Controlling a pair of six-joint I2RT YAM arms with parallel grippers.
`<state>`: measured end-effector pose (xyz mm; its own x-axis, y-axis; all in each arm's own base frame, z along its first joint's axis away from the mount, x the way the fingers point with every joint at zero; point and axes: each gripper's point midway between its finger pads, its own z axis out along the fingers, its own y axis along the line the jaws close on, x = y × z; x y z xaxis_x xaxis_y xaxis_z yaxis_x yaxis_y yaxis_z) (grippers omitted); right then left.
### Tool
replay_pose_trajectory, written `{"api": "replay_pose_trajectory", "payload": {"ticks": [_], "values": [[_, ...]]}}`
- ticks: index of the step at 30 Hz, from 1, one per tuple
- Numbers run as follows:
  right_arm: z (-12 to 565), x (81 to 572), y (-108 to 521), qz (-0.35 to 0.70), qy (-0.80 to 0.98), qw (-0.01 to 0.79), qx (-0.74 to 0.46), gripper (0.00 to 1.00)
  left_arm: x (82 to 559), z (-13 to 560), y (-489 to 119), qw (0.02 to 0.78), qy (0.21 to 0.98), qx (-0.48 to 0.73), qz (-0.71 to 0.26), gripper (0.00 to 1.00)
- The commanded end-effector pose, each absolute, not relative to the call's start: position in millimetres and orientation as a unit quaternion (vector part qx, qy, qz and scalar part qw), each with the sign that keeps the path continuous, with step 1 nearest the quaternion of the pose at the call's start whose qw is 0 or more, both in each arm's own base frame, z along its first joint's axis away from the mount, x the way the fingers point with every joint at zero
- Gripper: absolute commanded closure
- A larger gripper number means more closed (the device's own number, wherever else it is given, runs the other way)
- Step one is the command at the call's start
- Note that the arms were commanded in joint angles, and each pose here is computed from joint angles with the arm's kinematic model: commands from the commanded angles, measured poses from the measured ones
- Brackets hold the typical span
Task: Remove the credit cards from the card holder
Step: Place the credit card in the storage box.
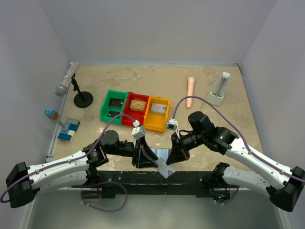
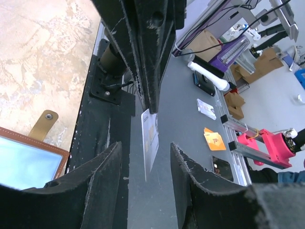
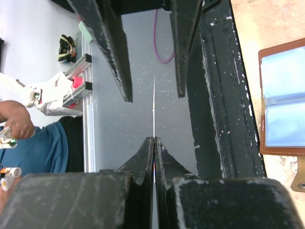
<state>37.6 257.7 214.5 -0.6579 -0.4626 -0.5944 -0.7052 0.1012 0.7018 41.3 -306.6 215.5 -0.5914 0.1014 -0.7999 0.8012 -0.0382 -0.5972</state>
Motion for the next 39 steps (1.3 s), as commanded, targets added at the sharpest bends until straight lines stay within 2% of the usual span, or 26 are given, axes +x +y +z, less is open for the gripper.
{"api": "replay_pose_trajectory", "payload": {"ticks": [1, 4, 10, 13, 15, 16, 17, 23, 29, 33, 39], "values": [[237, 35, 261, 0.554, 0.705, 0.129, -0.423, 1.0, 39, 236, -310, 0.291, 0.605, 0.366, -0.644, 0.51], [237, 34, 261, 0.554, 0.703, 0.128, -0.427, 1.0, 39, 237, -311, 0.289, 0.602, 0.368, -0.647, 0.58], [236, 34, 261, 0.553, 0.704, 0.126, -0.427, 1.0, 37, 241, -312, 0.288, 0.593, 0.368, -0.656, 0.99], [236, 35, 261, 0.551, 0.705, 0.128, -0.427, 1.0, 39, 240, -311, 0.296, 0.596, 0.361, -0.654, 1.0], [239, 37, 261, 0.549, 0.709, 0.135, -0.421, 0.72, 48, 235, -308, 0.314, 0.612, 0.341, -0.64, 1.0], [239, 41, 261, 0.543, 0.716, 0.148, -0.413, 0.61, 53, 235, -307, 0.328, 0.619, 0.33, -0.632, 1.0], [241, 47, 262, 0.538, 0.723, 0.164, -0.402, 0.56, 61, 235, -304, 0.344, 0.627, 0.315, -0.624, 1.0], [264, 89, 265, 0.543, 0.74, 0.269, -0.292, 0.49, 124, 252, -280, 0.421, 0.674, 0.135, -0.592, 1.0], [276, 113, 261, 0.558, 0.738, 0.334, -0.179, 0.37, 168, 259, -245, 0.483, 0.666, -0.04, -0.567, 1.0], [270, 116, 265, 0.558, 0.747, 0.318, -0.17, 0.35, 169, 269, -240, 0.488, 0.629, -0.076, -0.601, 1.0], [262, 131, 276, 0.578, 0.741, 0.32, -0.124, 0.34, 160, 277, -247, 0.468, 0.607, -0.066, -0.638, 1.0]]}}
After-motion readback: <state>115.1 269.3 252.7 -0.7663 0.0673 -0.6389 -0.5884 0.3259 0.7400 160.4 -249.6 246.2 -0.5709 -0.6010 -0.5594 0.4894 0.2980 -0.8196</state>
